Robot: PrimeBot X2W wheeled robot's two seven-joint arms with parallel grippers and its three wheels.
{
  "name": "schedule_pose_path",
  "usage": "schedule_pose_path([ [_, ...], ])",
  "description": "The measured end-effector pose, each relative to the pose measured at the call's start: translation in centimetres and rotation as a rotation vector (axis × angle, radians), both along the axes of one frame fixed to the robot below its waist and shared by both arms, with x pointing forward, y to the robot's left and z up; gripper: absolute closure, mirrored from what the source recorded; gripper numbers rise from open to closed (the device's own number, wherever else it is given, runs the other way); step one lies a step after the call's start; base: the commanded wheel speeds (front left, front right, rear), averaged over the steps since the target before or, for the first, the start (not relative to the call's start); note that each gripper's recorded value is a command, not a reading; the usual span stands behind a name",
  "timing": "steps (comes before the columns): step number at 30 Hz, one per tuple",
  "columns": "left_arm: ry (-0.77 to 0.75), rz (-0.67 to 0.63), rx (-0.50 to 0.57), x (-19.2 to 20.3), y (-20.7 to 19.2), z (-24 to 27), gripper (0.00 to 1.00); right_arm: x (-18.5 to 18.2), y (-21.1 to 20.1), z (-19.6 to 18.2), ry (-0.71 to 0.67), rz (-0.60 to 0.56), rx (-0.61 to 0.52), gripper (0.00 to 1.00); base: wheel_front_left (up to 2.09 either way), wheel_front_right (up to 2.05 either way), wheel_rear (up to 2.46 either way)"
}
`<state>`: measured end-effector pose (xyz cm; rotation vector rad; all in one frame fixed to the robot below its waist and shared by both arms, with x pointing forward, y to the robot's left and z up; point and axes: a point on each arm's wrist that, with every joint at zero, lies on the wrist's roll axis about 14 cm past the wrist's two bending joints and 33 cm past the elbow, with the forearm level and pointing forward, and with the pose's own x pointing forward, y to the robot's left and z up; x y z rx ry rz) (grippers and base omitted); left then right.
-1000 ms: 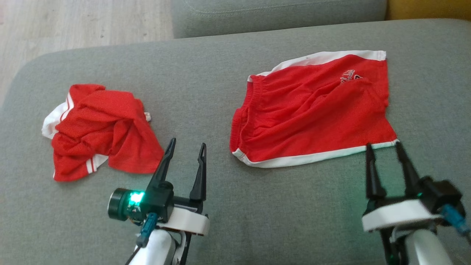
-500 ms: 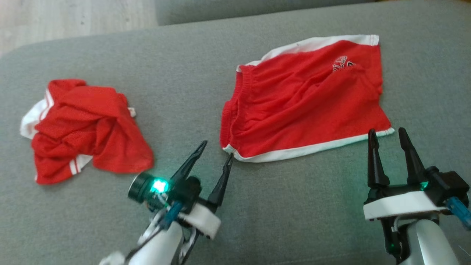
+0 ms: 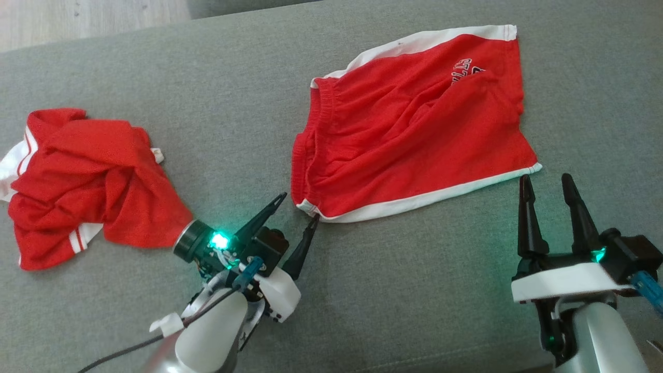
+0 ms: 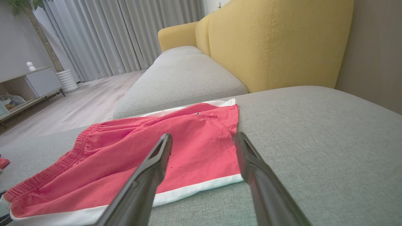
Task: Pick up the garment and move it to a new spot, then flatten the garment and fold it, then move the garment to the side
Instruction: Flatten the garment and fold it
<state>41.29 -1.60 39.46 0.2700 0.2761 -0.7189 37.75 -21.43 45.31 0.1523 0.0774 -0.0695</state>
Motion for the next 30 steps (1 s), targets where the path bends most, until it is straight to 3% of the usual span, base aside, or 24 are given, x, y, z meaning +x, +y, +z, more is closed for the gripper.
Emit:
schedule_pose_path([
  [14,0.014,-0.055,0.012,-0.3,-0.9,-1.0,0.02,-0.3,-0.6,-0.6,0.019,-0.019,0.000,0.00,0.00,0.00,0.00],
  [16,0.013,-0.062,0.009,-0.2,-1.2,-0.9,0.61,-0.4,-0.7,-0.6,0.022,-0.021,-0.001,0.00,0.00,0.00,0.00],
  [17,0.011,-0.065,0.007,0.0,-1.3,-0.8,0.96,-0.3,-0.7,-0.7,0.023,-0.022,-0.001,0.00,0.00,0.00,0.00],
  [18,0.009,-0.071,0.003,0.0,-1.4,-0.7,1.00,-0.3,-0.7,-0.7,0.023,-0.023,-0.001,0.00,0.00,0.00,0.00],
  [30,-0.038,-0.031,-0.048,0.5,-1.0,1.0,1.00,-0.2,-1.3,-2.3,0.081,-0.033,-0.018,0.00,0.00,0.00,0.00],
])
